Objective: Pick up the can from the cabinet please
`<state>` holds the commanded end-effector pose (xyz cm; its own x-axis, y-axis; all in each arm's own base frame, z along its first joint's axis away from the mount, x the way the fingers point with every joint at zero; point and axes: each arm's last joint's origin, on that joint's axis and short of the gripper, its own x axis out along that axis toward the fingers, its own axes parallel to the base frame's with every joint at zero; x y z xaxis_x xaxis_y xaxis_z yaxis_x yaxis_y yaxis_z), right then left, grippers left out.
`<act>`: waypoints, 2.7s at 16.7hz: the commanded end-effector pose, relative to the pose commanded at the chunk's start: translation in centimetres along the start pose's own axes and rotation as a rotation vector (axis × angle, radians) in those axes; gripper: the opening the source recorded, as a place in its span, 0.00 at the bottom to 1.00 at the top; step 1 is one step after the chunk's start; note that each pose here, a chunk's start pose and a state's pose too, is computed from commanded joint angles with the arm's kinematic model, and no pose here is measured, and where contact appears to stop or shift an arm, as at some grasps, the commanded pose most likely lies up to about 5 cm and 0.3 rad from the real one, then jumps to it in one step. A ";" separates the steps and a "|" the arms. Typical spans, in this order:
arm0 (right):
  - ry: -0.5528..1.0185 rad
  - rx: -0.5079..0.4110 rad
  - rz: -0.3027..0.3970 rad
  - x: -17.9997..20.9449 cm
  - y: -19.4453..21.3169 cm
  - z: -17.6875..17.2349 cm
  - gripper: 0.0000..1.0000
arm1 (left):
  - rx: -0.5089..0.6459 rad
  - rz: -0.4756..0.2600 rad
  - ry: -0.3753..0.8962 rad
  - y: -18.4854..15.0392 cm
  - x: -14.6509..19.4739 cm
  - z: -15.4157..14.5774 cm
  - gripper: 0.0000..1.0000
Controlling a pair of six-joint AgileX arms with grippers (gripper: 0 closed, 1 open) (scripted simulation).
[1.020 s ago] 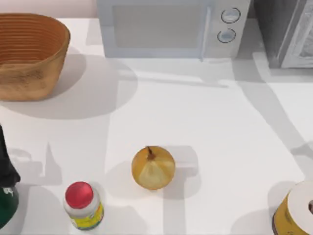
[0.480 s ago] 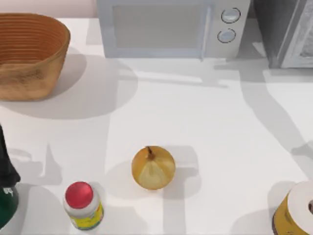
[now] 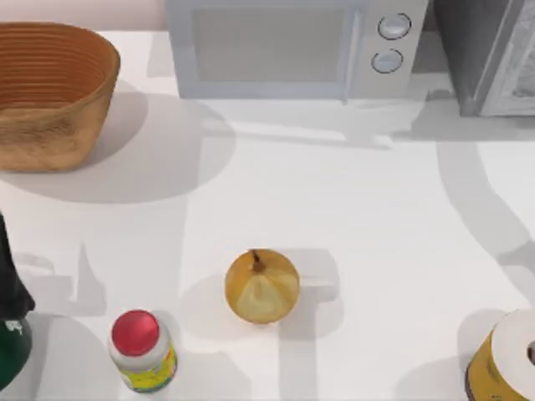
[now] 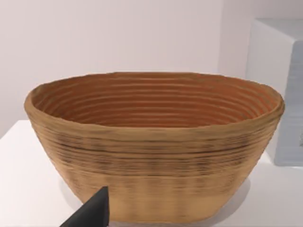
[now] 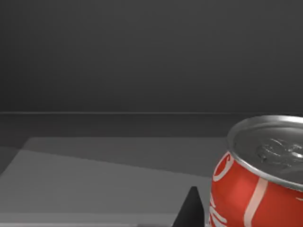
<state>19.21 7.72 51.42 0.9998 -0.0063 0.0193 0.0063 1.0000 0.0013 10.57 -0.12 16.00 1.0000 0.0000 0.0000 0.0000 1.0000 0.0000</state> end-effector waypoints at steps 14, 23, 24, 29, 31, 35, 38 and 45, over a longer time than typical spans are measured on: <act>0.093 -0.009 0.001 -8.8 -7.3 -30.2 0.00 | 0.000 0.000 0.000 0.0 0.0 0.0 1.00; 0.019 -0.001 0.006 -9.3 -7.9 -35.2 0.00 | 0.000 0.000 0.000 0.0 0.0 0.0 1.00; 0.029 0.000 0.008 -9.2 -7.9 -35.4 0.00 | 0.000 0.000 0.000 0.0 0.0 0.0 1.00; -0.005 -0.007 0.056 -8.8 -8.2 -33.7 0.00 | 0.000 0.000 0.000 0.0 0.0 0.0 1.00; -0.023 -0.018 0.100 -8.1 -8.5 -32.3 0.00 | 0.000 0.000 0.000 0.0 0.0 0.0 1.00; -0.030 -0.045 0.212 -5.1 -10.4 -29.5 0.00 | 0.000 0.000 0.000 0.0 0.0 0.0 1.00; -0.014 -0.059 0.307 -1.6 -13.5 -28.6 0.00 | 0.000 0.000 0.000 0.0 0.0 0.0 1.00; 0.028 -0.042 0.543 3.8 -25.2 -34.3 0.00 | 0.000 0.000 0.000 0.0 0.0 0.0 1.00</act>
<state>23.50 -17.46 17.15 0.8597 0.5104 -0.0202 -0.5107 0.8588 -0.0412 10.57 -0.12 16.00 1.0000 0.0000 0.0000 0.0000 1.0000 0.0000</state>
